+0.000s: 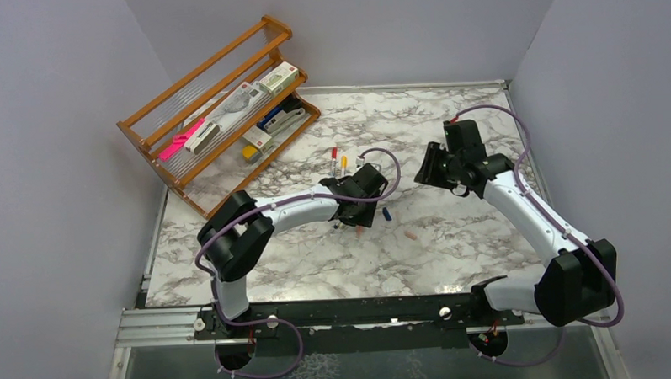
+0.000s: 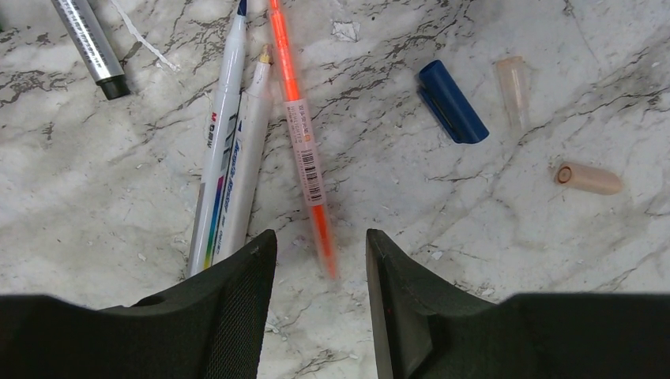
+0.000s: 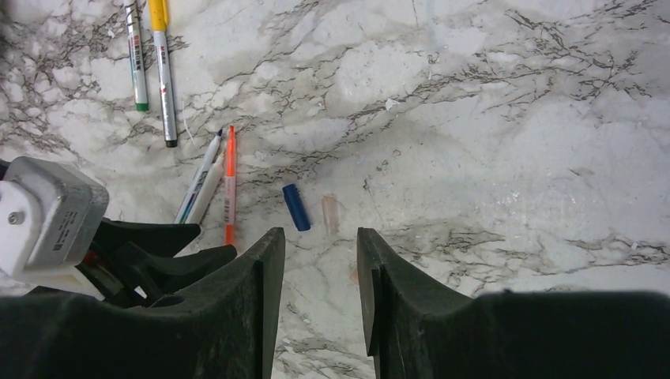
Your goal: Insert the pens into the pen caps
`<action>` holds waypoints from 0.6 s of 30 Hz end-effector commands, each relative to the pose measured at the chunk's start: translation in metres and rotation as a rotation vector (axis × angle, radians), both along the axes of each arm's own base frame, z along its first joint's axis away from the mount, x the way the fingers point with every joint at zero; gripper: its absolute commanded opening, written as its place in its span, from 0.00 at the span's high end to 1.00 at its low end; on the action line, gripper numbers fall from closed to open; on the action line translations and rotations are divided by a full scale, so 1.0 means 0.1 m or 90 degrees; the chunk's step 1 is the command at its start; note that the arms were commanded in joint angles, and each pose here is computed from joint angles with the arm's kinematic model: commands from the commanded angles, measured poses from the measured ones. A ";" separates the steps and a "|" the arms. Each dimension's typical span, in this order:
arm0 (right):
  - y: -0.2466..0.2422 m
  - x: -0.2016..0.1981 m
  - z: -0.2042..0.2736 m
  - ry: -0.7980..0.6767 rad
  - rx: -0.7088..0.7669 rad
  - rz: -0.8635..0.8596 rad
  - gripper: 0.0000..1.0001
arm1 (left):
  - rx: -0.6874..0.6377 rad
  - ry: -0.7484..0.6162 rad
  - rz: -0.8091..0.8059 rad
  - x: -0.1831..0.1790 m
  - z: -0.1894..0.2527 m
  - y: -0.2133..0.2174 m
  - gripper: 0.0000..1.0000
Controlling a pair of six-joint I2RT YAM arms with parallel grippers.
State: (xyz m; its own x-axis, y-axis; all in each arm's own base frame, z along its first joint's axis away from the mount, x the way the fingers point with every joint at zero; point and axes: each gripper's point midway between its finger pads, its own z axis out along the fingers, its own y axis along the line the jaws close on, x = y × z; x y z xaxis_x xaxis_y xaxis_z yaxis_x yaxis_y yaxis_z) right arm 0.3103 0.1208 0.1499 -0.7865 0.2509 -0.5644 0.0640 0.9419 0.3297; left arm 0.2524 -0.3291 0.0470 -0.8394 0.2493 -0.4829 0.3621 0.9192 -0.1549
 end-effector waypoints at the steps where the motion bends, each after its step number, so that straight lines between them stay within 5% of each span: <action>1: 0.05 0.01 0.05 -0.016 0.016 0.010 0.62 | 0.008 0.011 0.006 -0.02 -0.07 -0.02 0.54; 12: 0.05 -0.01 -0.04 -0.009 0.015 0.016 0.62 | 0.027 0.043 -0.009 -0.07 -0.29 -0.04 0.66; 18: 0.09 0.01 -0.05 -0.010 0.025 0.023 0.62 | 0.025 0.046 -0.019 -0.08 -0.30 -0.05 1.00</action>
